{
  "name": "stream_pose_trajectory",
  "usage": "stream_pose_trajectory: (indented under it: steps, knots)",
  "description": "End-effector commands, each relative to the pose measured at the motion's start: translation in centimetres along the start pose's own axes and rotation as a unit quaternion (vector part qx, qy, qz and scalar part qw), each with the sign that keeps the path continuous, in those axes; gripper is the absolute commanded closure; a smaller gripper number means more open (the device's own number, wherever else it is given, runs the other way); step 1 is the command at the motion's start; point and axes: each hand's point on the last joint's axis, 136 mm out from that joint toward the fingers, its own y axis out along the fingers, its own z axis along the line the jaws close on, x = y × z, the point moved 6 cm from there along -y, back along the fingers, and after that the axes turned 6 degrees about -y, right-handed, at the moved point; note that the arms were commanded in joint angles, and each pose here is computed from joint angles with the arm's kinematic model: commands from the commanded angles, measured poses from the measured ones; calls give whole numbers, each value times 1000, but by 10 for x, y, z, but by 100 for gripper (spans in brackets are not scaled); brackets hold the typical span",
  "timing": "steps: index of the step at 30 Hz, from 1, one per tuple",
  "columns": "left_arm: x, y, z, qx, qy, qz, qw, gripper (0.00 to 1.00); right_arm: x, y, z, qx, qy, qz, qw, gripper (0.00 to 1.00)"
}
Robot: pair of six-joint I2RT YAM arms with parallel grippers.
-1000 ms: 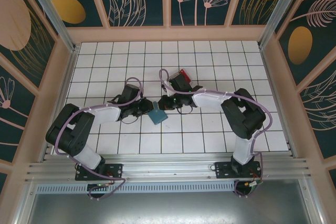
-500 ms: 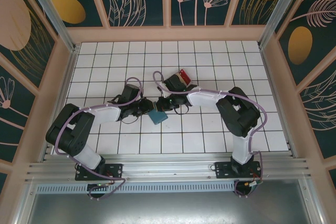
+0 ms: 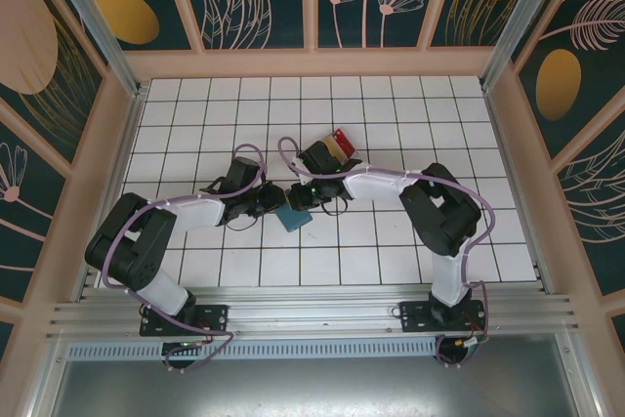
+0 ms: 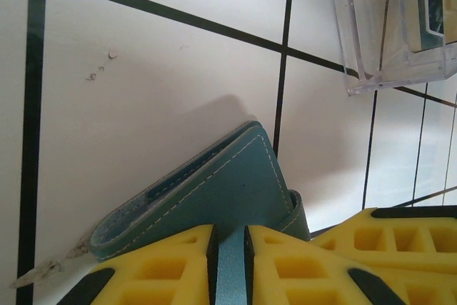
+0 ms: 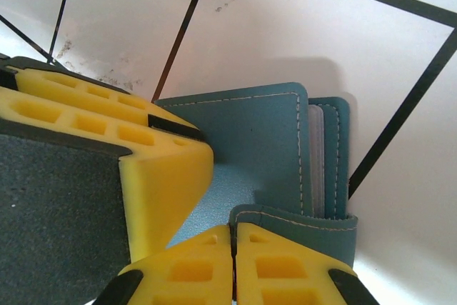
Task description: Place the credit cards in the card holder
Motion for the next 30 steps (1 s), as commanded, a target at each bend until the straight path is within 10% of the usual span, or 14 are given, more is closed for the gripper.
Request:
stream_pose_trajectory:
  steps: [1, 30]
  knots:
    - [-2, 2, 5, 7, -7, -6, 1000, 80, -11, 9, -3, -15, -5, 29, 999, 92]
    - [-9, 8, 22, 16, -33, -9, 999, 99, -34, 34, -7, -45, -27, 87, 995, 94]
